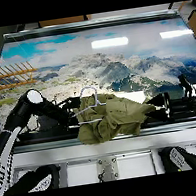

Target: Fold the clothes and pants, and hang the long-sleeved shirts on hangers.

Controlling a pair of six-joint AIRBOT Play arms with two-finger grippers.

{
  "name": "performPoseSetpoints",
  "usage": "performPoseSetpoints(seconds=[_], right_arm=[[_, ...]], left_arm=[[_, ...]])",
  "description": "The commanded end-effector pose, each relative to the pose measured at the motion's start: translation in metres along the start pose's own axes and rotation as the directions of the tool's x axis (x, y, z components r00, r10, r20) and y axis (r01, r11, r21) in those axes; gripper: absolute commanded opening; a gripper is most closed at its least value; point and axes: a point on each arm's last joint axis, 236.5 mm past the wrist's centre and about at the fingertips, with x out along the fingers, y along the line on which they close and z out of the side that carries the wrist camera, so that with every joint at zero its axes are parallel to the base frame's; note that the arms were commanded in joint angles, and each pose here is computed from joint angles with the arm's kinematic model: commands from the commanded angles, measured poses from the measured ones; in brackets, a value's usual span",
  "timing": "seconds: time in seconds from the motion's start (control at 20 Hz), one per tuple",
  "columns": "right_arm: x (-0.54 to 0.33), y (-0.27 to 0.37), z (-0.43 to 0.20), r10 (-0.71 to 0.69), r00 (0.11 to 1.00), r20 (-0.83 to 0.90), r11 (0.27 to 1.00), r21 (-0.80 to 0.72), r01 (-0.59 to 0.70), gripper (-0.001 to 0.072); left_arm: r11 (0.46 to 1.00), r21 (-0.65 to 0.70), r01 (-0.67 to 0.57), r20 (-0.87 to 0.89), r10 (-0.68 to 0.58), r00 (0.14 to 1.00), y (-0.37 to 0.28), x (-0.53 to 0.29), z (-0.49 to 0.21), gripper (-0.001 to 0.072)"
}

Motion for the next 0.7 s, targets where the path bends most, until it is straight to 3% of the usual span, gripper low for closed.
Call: performPoseSetpoints(seconds=[0.0, 0.65], right_arm=[[0.011, -0.003, -0.003, 0.003, 1.000, 0.007, 1.000, -0.011, -0.003, 0.0535], [0.032, -0.004, 0.007, 0.030, 0.999, 0.024, 0.999, -0.029, -0.029, 0.0535]], left_arm=[[1.000, 0.000, 0.000, 0.000, 0.000, 1.000, 0.000, 0.000, 0.000, 0.0010], [1.000, 0.000, 0.001, 0.001, -0.001, 1.000, 0.000, 0.000, 0.000, 0.0010]])
